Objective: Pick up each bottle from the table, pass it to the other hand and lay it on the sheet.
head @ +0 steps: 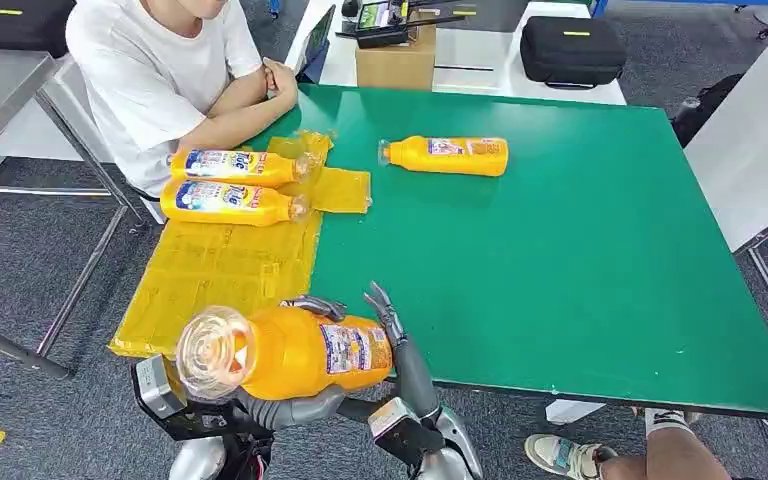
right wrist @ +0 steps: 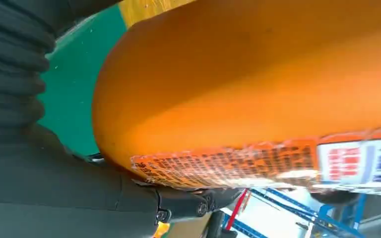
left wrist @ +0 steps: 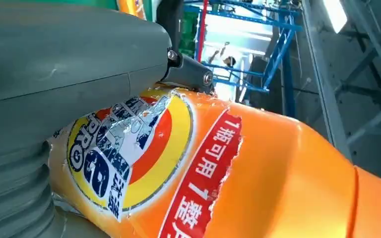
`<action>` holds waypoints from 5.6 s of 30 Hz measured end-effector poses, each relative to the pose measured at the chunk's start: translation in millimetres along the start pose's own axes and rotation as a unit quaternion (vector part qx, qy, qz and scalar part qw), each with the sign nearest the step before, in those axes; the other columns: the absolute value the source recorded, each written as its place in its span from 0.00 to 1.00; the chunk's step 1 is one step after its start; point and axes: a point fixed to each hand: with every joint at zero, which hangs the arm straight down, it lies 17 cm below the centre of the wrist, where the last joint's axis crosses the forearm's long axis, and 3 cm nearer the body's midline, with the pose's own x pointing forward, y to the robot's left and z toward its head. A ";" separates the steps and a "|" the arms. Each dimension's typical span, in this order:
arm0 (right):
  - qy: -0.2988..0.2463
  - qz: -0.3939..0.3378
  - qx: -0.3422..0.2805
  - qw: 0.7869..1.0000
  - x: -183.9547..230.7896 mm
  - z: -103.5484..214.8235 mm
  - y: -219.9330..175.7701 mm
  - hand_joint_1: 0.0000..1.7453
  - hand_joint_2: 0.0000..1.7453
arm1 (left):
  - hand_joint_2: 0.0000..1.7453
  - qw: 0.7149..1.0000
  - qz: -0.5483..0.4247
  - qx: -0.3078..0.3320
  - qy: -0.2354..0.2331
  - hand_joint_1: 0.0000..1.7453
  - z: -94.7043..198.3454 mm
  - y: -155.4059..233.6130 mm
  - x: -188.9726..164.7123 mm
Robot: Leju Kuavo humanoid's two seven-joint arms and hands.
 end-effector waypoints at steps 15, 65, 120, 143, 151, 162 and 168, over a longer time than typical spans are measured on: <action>0.011 0.121 -0.085 0.989 -10.0 34.2 -52.5 0.00 0.00 | 1.00 0.932 -0.350 0.085 0.045 1.00 13.9 127.8 19.6; 0.046 0.041 -0.152 0.986 -23.7 58.8 -83.5 0.00 0.00 | 1.00 0.738 -0.537 -0.002 0.408 0.00 14.0 299.5 -119.5; 0.299 0.365 0.105 0.875 -226.6 110.4 -233.9 0.00 1.00 | 1.00 0.913 -0.286 0.277 -0.091 0.00 -42.9 148.1 94.9; 0.266 0.348 0.123 0.890 -222.0 109.6 -216.1 1.00 1.00 | 1.00 0.930 -0.255 0.251 -0.079 0.00 -49.2 140.3 78.4; 0.311 0.304 0.180 0.882 -237.8 120.5 -214.2 1.00 1.00 | 1.00 0.931 -0.253 0.252 -0.075 0.00 -48.4 142.4 77.3; 0.290 0.265 0.169 0.904 -231.4 134.5 -212.9 1.00 1.00 | 1.00 0.921 -0.283 0.249 -0.100 0.00 -47.0 140.0 85.3; 0.226 0.208 0.043 0.951 -189.3 117.9 -182.7 1.00 1.00 | 1.00 0.898 -0.340 0.245 -0.133 0.00 -31.6 127.4 101.7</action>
